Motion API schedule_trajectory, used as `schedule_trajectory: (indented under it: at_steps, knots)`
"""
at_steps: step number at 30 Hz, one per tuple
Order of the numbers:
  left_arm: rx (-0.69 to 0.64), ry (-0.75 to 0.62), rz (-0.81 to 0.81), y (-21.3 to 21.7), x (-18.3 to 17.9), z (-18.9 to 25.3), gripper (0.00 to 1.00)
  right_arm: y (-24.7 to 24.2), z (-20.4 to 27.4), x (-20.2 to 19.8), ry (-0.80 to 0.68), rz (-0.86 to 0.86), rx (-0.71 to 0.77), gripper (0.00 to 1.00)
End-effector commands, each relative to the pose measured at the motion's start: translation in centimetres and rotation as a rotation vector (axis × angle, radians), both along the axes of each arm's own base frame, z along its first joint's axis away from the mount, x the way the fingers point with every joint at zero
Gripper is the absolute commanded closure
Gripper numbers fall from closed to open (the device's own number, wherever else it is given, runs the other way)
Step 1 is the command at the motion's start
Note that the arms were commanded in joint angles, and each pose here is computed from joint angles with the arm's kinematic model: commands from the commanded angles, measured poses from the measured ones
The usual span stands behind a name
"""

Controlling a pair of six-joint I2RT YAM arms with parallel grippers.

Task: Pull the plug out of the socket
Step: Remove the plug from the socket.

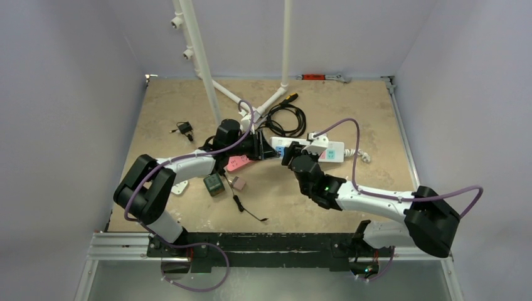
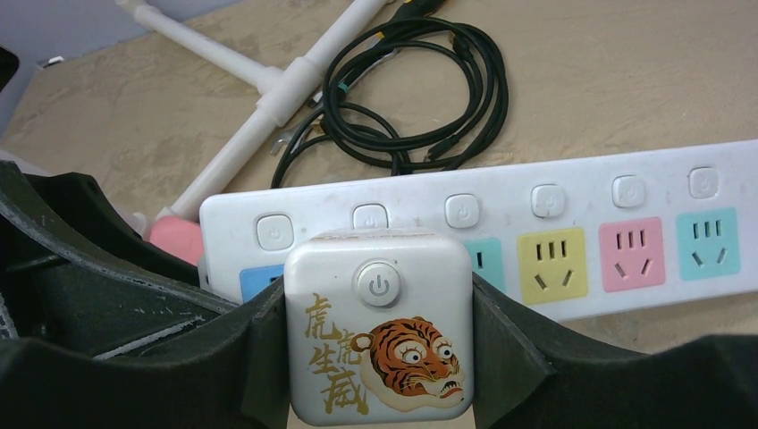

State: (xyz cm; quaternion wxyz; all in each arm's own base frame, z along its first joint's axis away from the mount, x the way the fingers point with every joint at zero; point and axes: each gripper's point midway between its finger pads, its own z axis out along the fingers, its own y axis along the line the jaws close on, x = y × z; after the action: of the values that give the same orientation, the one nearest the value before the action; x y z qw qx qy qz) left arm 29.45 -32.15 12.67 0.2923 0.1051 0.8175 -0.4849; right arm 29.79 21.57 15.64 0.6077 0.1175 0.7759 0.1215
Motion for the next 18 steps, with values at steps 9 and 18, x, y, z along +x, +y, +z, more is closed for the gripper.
schedule_trajectory:
  at_steps: [9,18]
  knots:
    - [0.163,-0.057,-0.001,0.5,-0.4,-2.7,1.0,-2.1,0.5,3.2,0.023,0.013,0.181,1.0]
    - [0.189,-0.051,0.012,0.7,-0.2,-3.2,1.0,-3.6,0.0,4.2,0.038,0.053,0.246,1.0]
